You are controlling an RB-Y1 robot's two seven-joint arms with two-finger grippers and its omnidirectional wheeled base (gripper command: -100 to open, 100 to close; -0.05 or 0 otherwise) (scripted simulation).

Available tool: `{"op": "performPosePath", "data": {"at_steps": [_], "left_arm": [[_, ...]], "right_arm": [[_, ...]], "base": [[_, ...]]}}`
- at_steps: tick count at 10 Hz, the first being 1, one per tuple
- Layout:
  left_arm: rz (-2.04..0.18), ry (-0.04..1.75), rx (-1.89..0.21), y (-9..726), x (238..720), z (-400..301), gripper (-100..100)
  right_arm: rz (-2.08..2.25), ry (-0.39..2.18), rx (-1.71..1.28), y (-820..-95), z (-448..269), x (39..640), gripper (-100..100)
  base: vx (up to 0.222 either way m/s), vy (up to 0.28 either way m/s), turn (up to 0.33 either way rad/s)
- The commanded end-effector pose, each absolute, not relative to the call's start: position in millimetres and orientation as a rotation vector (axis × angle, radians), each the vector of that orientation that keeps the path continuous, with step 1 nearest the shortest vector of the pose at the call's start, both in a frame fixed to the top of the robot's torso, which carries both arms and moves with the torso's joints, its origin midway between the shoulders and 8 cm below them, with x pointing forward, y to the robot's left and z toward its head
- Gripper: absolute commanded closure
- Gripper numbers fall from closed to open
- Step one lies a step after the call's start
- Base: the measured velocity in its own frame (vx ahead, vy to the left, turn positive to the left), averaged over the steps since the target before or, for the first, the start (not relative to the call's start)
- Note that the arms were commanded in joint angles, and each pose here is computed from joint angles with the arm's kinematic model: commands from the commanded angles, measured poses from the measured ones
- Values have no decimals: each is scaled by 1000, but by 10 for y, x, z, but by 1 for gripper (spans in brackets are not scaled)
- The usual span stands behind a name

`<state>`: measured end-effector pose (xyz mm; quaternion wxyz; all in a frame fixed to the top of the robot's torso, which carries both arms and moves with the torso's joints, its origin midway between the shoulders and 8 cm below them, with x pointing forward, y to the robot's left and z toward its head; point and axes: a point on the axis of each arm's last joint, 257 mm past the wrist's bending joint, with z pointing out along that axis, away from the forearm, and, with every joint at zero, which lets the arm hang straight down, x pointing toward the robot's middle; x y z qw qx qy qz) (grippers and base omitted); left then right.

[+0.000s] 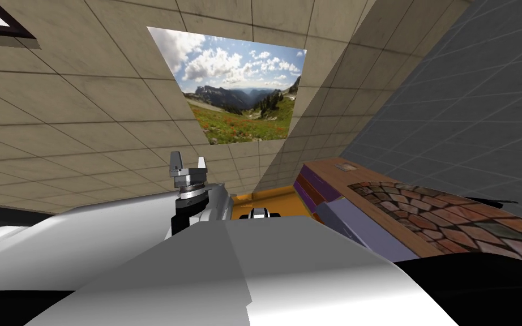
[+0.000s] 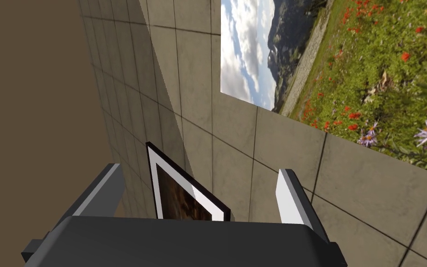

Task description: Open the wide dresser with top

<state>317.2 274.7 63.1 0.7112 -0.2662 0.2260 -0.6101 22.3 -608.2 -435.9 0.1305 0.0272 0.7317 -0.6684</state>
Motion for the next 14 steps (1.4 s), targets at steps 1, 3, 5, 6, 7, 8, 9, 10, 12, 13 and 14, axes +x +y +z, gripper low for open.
{"op": "performPosePath", "data": {"at_steps": [1,3,5,6,7,8,9,10,12,13,14], "left_arm": [[-1353,501,-590,2747,3172,632,0],[-1353,501,-590,2746,3172,632,0],[-1353,501,-590,2747,3172,632,0],[-1353,501,-590,2747,3172,632,0],[-1353,501,-590,2747,3172,632,0],[-1353,501,-590,2747,3172,632,0],[-1353,501,-590,2747,3172,632,0],[-1353,501,-590,2747,3172,632,0],[-1353,501,-590,2747,3172,632,0],[-1353,501,-590,2747,3172,632,0],[-1353,501,-590,2747,3172,632,0]], "right_arm": [[-1971,2093,73,-6119,-4263,206,100],[-1944,2118,70,-6252,-4265,188,-100],[-1938,2126,73,-6439,-4205,163,-100],[-1934,2130,74,-6530,-4173,154,-100],[-1930,2133,75,-6621,-4138,146,-100],[-1926,2137,75,-6710,-4103,141,-100],[-1921,2140,76,-6797,-4065,138,-100],[-1921,2140,76,-6797,-4065,138,-100],[-1911,2145,75,-6968,-3985,138,-100],[-1908,2155,75,-6904,-4058,116,-100],[-1903,2160,74,-6909,-4067,112,0]], "base": [[-20,194,-21],[-28,198,-16],[14,86,9],[18,62,4],[7,63,5],[9,72,-3],[17,60,20],[6,-4,19],[3,1,9],[1,-7,1],[0,0,0]]}}
